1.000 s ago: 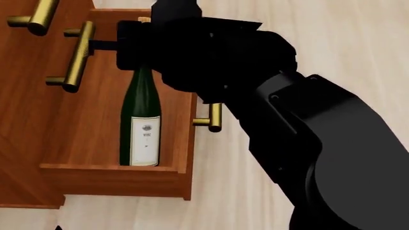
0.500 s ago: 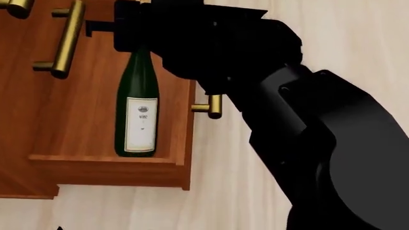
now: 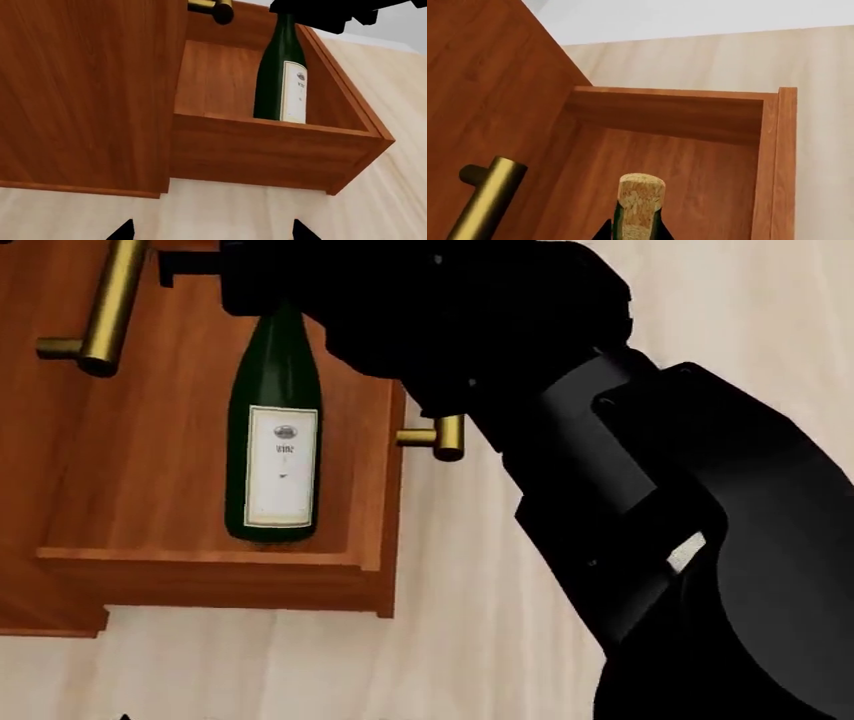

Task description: Put the wine bottle in the bottom drawer of the cabinet.

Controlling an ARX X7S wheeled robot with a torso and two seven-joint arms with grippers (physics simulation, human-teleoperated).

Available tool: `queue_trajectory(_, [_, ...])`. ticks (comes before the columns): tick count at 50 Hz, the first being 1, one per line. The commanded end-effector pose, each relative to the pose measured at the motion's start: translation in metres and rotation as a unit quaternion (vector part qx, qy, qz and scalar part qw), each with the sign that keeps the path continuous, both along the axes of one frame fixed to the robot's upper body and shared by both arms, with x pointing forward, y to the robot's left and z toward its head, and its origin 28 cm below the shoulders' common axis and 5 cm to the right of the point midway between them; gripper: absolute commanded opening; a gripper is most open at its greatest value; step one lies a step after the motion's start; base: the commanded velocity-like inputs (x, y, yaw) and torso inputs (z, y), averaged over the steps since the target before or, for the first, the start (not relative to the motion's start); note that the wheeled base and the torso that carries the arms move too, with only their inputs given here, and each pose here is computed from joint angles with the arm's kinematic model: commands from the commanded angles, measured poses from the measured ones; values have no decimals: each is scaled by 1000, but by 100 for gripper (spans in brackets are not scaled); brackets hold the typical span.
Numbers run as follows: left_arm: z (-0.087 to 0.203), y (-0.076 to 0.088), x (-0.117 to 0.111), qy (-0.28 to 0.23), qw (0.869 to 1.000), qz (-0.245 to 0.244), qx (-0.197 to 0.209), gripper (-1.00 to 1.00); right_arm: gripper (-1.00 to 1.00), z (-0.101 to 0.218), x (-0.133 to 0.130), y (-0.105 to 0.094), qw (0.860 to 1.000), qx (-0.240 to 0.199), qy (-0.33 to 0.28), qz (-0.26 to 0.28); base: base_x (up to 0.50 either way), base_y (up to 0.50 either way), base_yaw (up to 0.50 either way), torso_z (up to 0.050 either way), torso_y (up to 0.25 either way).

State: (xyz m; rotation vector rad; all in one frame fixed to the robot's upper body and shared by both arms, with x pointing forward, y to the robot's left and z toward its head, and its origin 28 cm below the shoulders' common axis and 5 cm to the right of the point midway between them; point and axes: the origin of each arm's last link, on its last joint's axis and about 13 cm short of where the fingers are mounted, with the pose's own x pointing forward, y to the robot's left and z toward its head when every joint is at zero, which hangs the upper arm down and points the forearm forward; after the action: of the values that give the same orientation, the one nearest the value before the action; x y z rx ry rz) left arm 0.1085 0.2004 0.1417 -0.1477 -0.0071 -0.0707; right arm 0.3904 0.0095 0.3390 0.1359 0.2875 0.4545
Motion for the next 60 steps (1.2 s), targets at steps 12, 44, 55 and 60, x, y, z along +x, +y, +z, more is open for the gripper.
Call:
queue_trajectory(12, [-1,0,0,0,1000,1,-1,100,-100,-54,-4,5,993,-67,95,7,0,0,0,0,-83])
queue_trajectory(44, [-5,2,0,2,1000,0,-12,100,100,-64,-5,-1,986,-114,121,-28,0,0,0,0,-10])
queue_trajectory(55, [-4,2,0,2,1000,1,-12,100,100,-65,-4,-2,985,-117,121,-40,0,0,-3,0,-9])
queue_trajectory(60, [-3,1,0,1,1000,1,-11,100,100,-63,-4,-1,986,-112,119,-42,0,0,-2,0,-9])
